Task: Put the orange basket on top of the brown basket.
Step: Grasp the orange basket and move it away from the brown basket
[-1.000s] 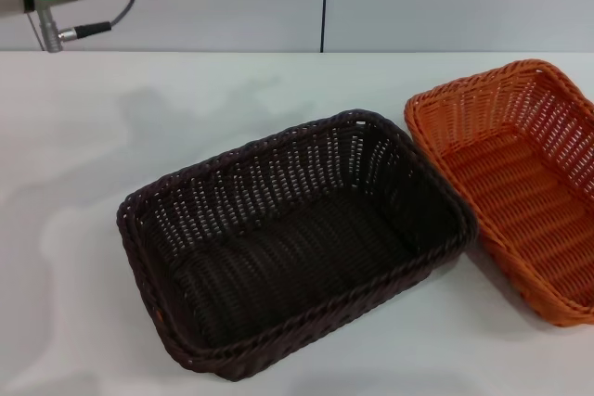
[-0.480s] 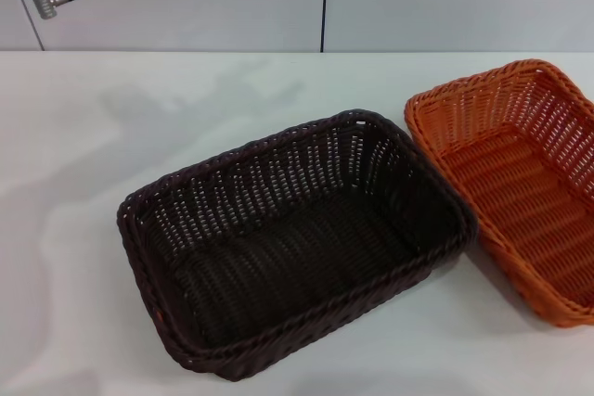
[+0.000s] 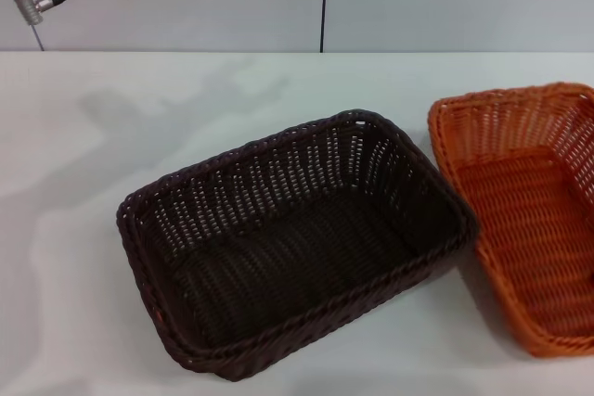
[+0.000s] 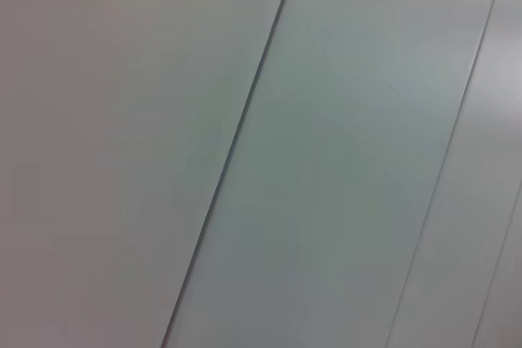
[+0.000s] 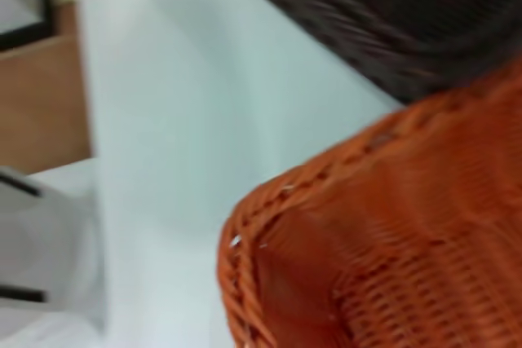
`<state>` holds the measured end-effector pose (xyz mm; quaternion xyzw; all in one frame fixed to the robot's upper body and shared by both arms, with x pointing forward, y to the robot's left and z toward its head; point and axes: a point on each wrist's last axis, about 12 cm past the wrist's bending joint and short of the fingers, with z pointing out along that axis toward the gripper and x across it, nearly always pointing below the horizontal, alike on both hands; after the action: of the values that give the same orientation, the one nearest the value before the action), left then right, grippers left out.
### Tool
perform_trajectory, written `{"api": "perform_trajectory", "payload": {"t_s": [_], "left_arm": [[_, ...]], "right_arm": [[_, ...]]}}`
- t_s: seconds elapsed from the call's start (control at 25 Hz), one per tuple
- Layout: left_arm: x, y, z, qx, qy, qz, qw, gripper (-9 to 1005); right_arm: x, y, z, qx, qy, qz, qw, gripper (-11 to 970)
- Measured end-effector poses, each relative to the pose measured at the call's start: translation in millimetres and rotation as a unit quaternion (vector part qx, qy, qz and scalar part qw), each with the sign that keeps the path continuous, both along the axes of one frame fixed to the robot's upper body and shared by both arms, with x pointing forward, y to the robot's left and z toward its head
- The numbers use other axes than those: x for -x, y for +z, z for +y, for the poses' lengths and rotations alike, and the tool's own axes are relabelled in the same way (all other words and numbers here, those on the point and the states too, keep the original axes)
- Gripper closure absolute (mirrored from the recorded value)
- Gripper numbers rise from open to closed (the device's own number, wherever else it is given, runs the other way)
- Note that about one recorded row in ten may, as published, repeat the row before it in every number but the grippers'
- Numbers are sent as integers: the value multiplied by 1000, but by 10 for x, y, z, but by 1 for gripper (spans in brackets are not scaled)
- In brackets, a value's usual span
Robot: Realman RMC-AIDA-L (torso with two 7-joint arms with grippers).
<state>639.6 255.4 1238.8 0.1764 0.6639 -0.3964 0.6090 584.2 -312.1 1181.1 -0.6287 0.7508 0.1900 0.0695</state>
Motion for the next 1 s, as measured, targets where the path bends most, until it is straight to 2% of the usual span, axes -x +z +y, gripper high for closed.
{"api": "perform_trajectory", "payload": {"t_s": [0.36, 0.52, 0.68, 0.8, 1.0], "left_arm": [[-7, -13, 42, 3, 7, 3, 1000, 135], [-29, -25, 43, 4, 11, 5, 1000, 135], [-38, -26, 45, 4, 14, 6, 1000, 135], [-35, -31, 60, 4, 16, 6, 1000, 135], [-13, -65, 101, 6, 21, 10, 1000, 135]], "right_arm": [[104, -130, 430, -30, 82, 60, 994, 469], [169, -116, 643, -48, 127, 85, 987, 471], [189, -74, 736, -52, 149, 97, 983, 473], [147, 2, 703, -60, 143, 80, 985, 474], [-52, 298, 367, -87, 68, -21, 994, 476]]}}
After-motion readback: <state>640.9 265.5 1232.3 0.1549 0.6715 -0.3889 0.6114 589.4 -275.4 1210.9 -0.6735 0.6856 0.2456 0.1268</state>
